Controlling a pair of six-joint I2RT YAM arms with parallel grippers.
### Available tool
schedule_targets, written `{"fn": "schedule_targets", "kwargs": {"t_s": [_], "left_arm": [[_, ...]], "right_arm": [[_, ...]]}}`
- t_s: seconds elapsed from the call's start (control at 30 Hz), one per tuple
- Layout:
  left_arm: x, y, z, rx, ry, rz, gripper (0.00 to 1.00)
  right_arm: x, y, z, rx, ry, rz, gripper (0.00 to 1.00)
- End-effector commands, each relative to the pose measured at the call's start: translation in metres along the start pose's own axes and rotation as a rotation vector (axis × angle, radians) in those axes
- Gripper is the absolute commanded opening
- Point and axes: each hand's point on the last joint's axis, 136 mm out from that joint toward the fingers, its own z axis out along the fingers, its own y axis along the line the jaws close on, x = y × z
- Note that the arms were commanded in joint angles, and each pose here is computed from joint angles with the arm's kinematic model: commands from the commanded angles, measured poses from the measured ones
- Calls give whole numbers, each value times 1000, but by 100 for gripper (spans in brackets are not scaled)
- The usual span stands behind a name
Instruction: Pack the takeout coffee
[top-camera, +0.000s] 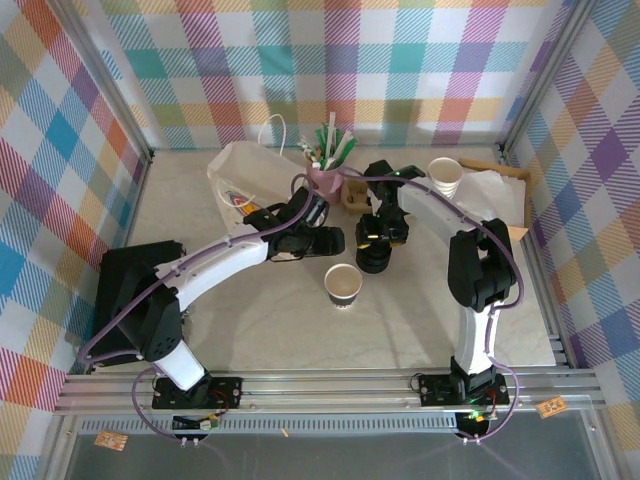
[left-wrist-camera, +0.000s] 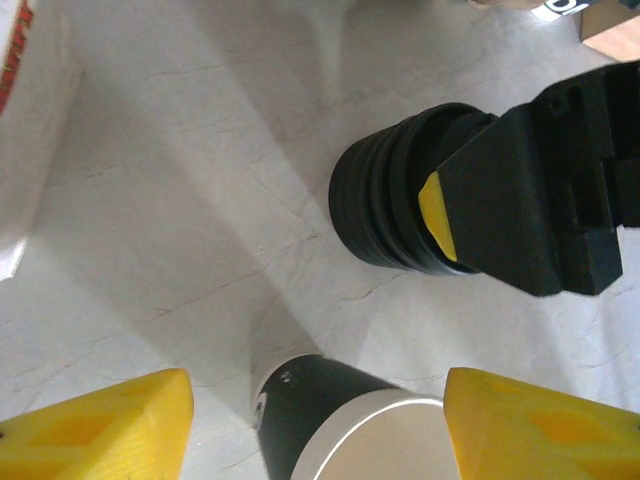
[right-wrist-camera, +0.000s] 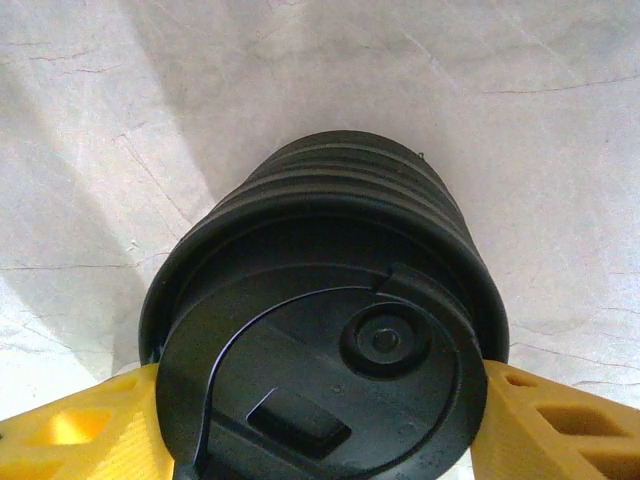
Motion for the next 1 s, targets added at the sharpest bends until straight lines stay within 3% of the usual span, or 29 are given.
{"fn": "schedule_targets", "kwargs": {"t_s": [0.0,0.23,0.97], "left_arm": [[-12,-7,6,42,-16,-41,64],[-12,-10,24,55,4,-71,58],[-7,-4,58,60,-4,-191,55]], "right_arm": [[1,5,-9,-46,-14,8,58],[3,1,-8,-45,-2,17,57],[6,-7,-13,-75,-2,21,53]]}}
